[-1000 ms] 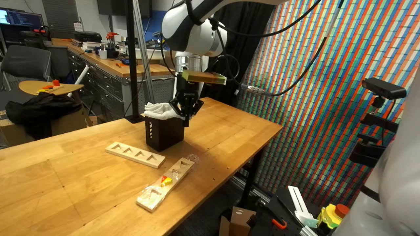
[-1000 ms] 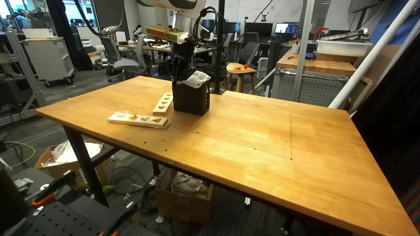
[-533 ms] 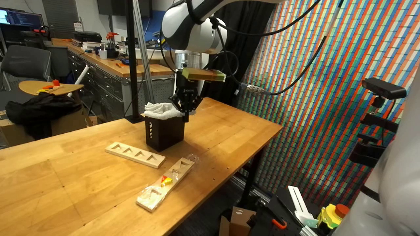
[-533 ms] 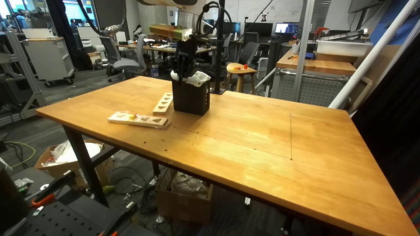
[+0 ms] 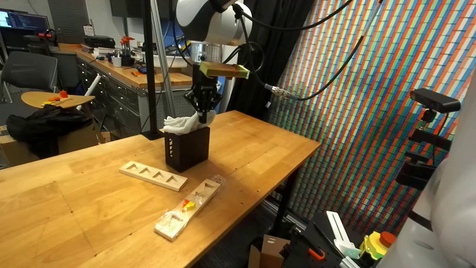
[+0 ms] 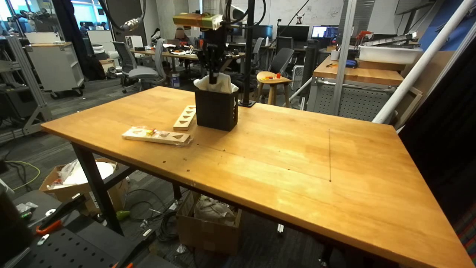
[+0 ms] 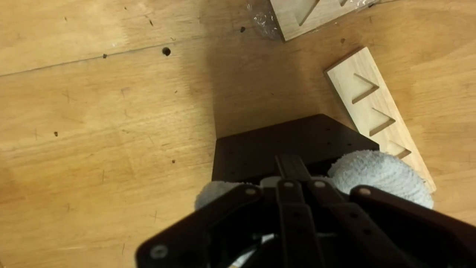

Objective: Pick the cloth and shove it in the box

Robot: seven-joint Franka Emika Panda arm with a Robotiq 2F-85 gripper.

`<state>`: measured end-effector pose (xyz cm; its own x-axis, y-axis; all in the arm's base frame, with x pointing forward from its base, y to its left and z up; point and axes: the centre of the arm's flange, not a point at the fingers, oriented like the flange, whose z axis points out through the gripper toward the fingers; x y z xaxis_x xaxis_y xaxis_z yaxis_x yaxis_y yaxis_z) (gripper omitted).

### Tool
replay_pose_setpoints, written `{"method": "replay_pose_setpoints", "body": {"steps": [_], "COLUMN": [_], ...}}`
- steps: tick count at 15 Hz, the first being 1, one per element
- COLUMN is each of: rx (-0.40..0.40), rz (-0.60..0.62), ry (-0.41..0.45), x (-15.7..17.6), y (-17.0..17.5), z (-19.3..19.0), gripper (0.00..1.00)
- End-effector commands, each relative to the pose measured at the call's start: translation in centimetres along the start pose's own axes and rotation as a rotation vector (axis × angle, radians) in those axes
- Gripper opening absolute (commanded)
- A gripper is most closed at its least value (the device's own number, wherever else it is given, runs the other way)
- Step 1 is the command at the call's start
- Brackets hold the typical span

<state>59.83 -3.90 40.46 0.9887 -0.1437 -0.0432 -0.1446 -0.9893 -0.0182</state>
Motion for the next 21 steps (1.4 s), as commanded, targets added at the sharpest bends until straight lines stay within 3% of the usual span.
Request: {"method": "replay_pose_setpoints", "body": {"steps": [1, 8, 15, 21], "rx": [0.018, 0.066, 0.048, 0.081], "rz": [-0.034, -0.059, -0.119, -0.19], "ry": [0.037, 0.052, 0.041, -0.018], "x": [2.1, 3.4, 5.0, 6.8], "y": [-1.2, -2.4, -2.8, -2.7], "z": [-0.5, 1.8, 2.5, 5.5], "gripper": [0.01, 0.01, 0.01, 0.01]}}
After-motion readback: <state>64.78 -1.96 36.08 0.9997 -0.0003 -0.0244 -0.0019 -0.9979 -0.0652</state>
